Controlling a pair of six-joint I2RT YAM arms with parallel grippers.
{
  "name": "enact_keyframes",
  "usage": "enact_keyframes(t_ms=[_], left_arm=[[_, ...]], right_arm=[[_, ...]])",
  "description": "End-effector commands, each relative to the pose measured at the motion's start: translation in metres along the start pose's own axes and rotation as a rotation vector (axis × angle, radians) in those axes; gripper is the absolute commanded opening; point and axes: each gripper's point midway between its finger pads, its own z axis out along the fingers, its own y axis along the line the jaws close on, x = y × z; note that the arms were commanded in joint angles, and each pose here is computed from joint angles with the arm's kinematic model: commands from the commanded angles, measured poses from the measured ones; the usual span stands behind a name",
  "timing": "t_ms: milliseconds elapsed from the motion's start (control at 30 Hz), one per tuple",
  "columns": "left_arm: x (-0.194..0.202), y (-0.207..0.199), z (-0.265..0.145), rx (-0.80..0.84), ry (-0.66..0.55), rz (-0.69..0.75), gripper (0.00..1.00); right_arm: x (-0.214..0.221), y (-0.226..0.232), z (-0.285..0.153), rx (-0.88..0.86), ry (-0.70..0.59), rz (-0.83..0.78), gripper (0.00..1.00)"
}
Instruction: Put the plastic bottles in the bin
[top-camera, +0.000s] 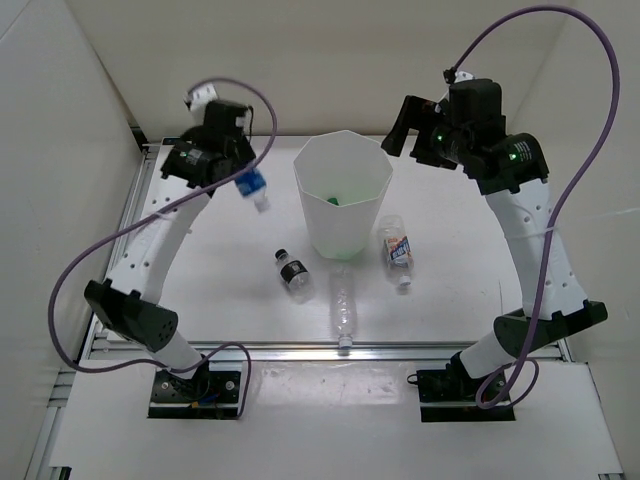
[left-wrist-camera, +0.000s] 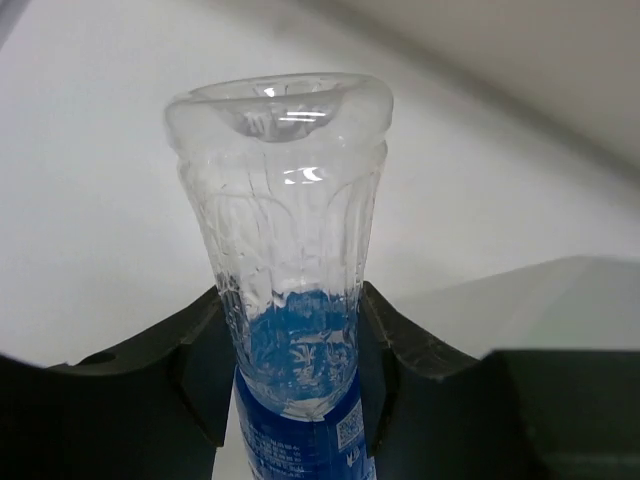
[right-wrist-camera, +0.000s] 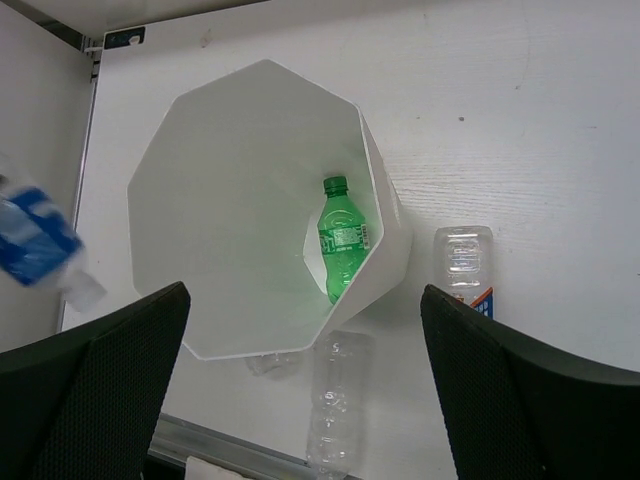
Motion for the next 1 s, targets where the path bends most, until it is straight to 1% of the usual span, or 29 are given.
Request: enact_keyframes(t_ms=[0, 33, 67, 100, 133, 167, 233, 267, 300, 333, 367, 400, 433, 467, 500, 533, 567, 600, 667, 700, 733, 767, 800, 833, 867, 900, 933, 967], left_arm=[[-0.104, -0.033, -0.090, 0.178, -0.278, -0.072, 0.49], [-0.115, -0.047, -0.100, 0.225, -0.305, -0.057, 0.50], [-0.128, -0.074, -0.113, 0.313, -0.328, -0.060, 0.50], [-0.130, -0.088, -0.118, 0.350, -0.339, -0.051, 0.50], [-0.129, -0.101, -0.120, 0.380, -0.340, -0.039, 0.52], [-0.121, -0.119, -0.125, 0.423, -0.334, -0.006, 0.54], [-0.107, -0.144, -0.118, 0.462, -0.311, 0.028, 0.55], [-0.096, -0.155, -0.119, 0.485, -0.291, 0.059, 0.58], [-0.081, -0.169, -0.109, 0.510, -0.258, 0.097, 0.59], [-0.074, -0.178, -0.107, 0.528, -0.249, 0.130, 0.60], [-0.066, -0.186, -0.106, 0.541, -0.238, 0.153, 0.61], [-0.048, -0.199, -0.098, 0.551, -0.208, 0.196, 0.66], [-0.045, -0.204, -0.099, 0.559, -0.209, 0.213, 0.68], [-0.042, -0.207, -0.102, 0.567, -0.209, 0.229, 0.71], [-0.034, -0.212, -0.100, 0.571, -0.202, 0.253, 0.74], [-0.034, -0.212, -0.100, 0.571, -0.202, 0.254, 0.83], [-0.034, -0.212, -0.100, 0.571, -0.202, 0.254, 0.91], [-0.041, -0.209, -0.104, 0.564, -0.223, 0.239, 1.00], [-0.062, -0.198, -0.117, 0.541, -0.284, 0.227, 1.00], [-0.083, -0.183, -0.132, 0.514, -0.342, 0.198, 1.00], [-0.095, -0.175, -0.142, 0.500, -0.378, 0.167, 1.00], [-0.103, -0.163, -0.147, 0.470, -0.403, 0.146, 1.00], [-0.113, -0.151, -0.153, 0.435, -0.432, 0.100, 1.00], [-0.119, -0.122, -0.159, 0.357, -0.460, 0.051, 1.00], [-0.119, -0.105, -0.156, 0.317, -0.461, 0.021, 1.00], [-0.118, -0.086, -0.150, 0.279, -0.452, -0.040, 1.00], [-0.122, -0.056, -0.166, 0.275, -0.469, -0.105, 1.00], [-0.086, -0.042, -0.134, 0.207, -0.399, -0.066, 1.00]], right_arm=[[-0.005, 0.004, -0.008, -0.027, -0.025, 0.004, 1.00], [-0.006, 0.001, -0.008, -0.020, -0.028, 0.008, 1.00], [-0.006, 0.001, -0.008, -0.020, -0.028, 0.008, 1.00], [-0.004, 0.000, -0.006, -0.016, -0.020, 0.017, 1.00], [-0.005, -0.003, -0.006, -0.009, -0.024, 0.022, 1.00], [-0.005, -0.002, -0.006, -0.009, -0.024, 0.031, 1.00], [-0.007, -0.008, -0.003, 0.008, -0.031, 0.036, 1.00], [-0.001, -0.011, -0.002, 0.015, -0.017, 0.047, 1.00], [-0.001, -0.016, -0.004, 0.025, -0.021, 0.053, 1.00], [-0.003, -0.019, -0.006, 0.030, -0.032, 0.067, 1.00], [0.006, -0.023, 0.000, 0.044, -0.005, 0.068, 1.00], [0.006, -0.029, -0.002, 0.057, -0.009, 0.087, 1.00], [0.008, -0.036, 0.002, 0.066, -0.002, 0.111, 1.00], [0.008, -0.039, -0.004, 0.072, -0.011, 0.125, 1.00], [0.018, -0.046, 0.002, 0.077, 0.018, 0.147, 1.00], [0.018, -0.053, -0.003, 0.084, 0.006, 0.182, 1.00], [0.023, -0.060, -0.002, 0.092, 0.020, 0.202, 1.00], [0.024, -0.063, 0.000, 0.089, 0.014, 0.219, 1.00], [0.040, -0.080, 0.006, 0.115, 0.053, 0.263, 1.00], [0.052, -0.091, 0.010, 0.136, 0.077, 0.292, 1.00], [0.049, -0.093, 0.006, 0.139, 0.065, 0.296, 1.00], [0.071, -0.100, 0.016, 0.148, 0.122, 0.307, 1.00], [0.081, -0.104, 0.021, 0.143, 0.152, 0.320, 1.00], [0.094, -0.109, 0.025, 0.160, 0.184, 0.336, 1.00], [0.121, -0.121, 0.035, 0.197, 0.255, 0.351, 1.00], [0.131, -0.124, 0.043, 0.200, 0.277, 0.368, 1.00], [0.142, -0.125, 0.046, 0.195, 0.301, 0.387, 1.00], [0.154, -0.128, 0.053, 0.198, 0.333, 0.395, 1.00]])
